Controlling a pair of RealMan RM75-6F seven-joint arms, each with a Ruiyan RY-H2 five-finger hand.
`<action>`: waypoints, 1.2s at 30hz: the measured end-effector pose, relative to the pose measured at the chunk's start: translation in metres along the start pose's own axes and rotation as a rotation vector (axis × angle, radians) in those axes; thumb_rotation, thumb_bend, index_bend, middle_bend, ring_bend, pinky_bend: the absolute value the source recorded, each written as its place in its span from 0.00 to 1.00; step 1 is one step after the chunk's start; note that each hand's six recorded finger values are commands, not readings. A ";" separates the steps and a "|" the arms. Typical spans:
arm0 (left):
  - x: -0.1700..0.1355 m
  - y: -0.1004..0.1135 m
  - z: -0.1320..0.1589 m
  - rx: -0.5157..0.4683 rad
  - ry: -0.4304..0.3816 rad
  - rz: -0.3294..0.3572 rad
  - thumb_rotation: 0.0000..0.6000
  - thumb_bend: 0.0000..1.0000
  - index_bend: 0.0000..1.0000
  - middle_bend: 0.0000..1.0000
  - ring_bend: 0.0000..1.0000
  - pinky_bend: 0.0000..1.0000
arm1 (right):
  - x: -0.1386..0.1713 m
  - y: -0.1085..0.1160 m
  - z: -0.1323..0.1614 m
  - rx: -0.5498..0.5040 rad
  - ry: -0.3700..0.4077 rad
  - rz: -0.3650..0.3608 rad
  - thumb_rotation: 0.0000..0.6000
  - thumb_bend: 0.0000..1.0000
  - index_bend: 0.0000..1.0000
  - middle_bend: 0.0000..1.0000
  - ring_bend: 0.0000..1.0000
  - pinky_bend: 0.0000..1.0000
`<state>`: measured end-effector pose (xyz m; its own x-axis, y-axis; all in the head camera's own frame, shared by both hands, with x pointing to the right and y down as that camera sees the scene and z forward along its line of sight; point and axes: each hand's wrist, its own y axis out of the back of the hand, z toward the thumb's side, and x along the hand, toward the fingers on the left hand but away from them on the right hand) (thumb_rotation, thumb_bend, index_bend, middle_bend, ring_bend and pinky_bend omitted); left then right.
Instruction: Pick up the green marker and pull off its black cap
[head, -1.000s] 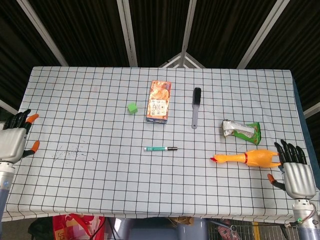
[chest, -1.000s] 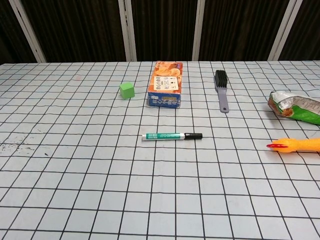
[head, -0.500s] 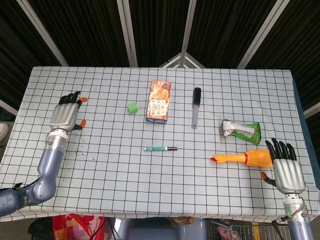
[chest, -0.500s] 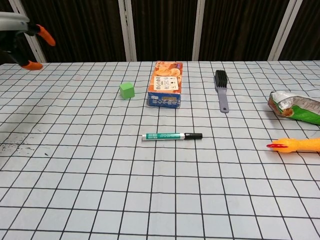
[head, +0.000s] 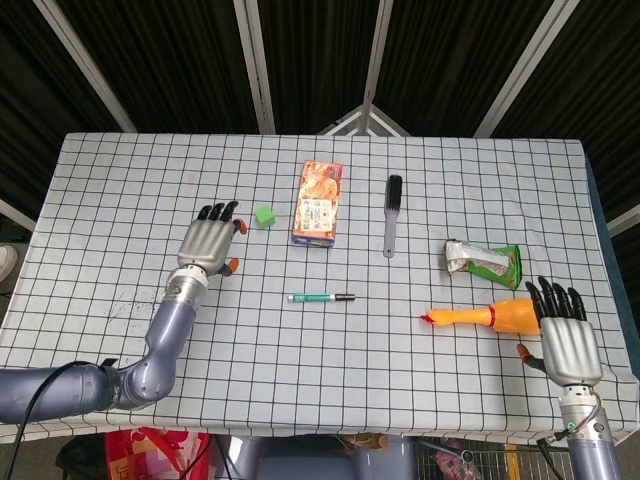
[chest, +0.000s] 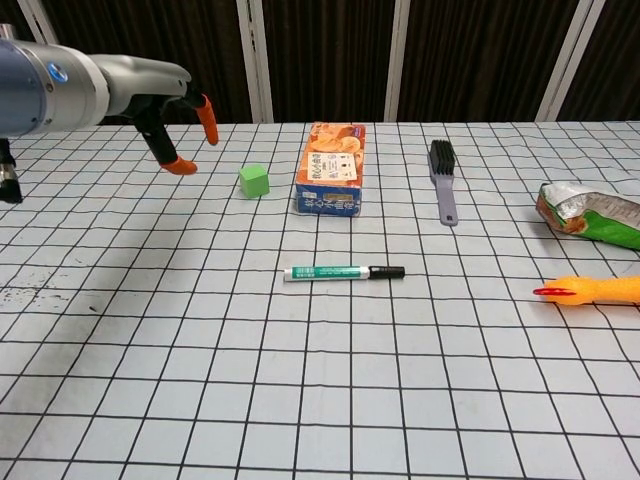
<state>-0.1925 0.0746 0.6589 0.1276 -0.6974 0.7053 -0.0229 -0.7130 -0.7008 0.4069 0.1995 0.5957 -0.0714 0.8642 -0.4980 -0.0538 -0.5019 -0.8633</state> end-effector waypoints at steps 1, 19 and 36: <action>-0.001 -0.003 0.002 -0.016 0.004 -0.005 1.00 0.47 0.33 0.00 0.00 0.00 | -0.001 -0.002 0.001 0.002 0.002 0.005 1.00 0.24 0.07 0.02 0.02 0.04; 0.008 -0.054 0.071 -0.074 -0.040 -0.157 1.00 0.47 0.40 0.00 0.00 0.00 | -0.006 -0.021 -0.007 0.000 -0.014 0.042 1.00 0.24 0.07 0.02 0.02 0.04; 0.010 -0.079 0.111 -0.032 0.027 -0.155 1.00 0.47 0.41 0.00 0.00 0.00 | -0.001 -0.026 -0.023 -0.011 -0.037 0.046 1.00 0.24 0.07 0.02 0.01 0.04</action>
<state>-0.0789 0.1319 0.7097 0.1050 -0.5802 0.8077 -0.0367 -0.8139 -0.5799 0.4311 0.2121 0.6165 -0.1101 0.8384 -0.5339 -0.0391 -0.5404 -0.8405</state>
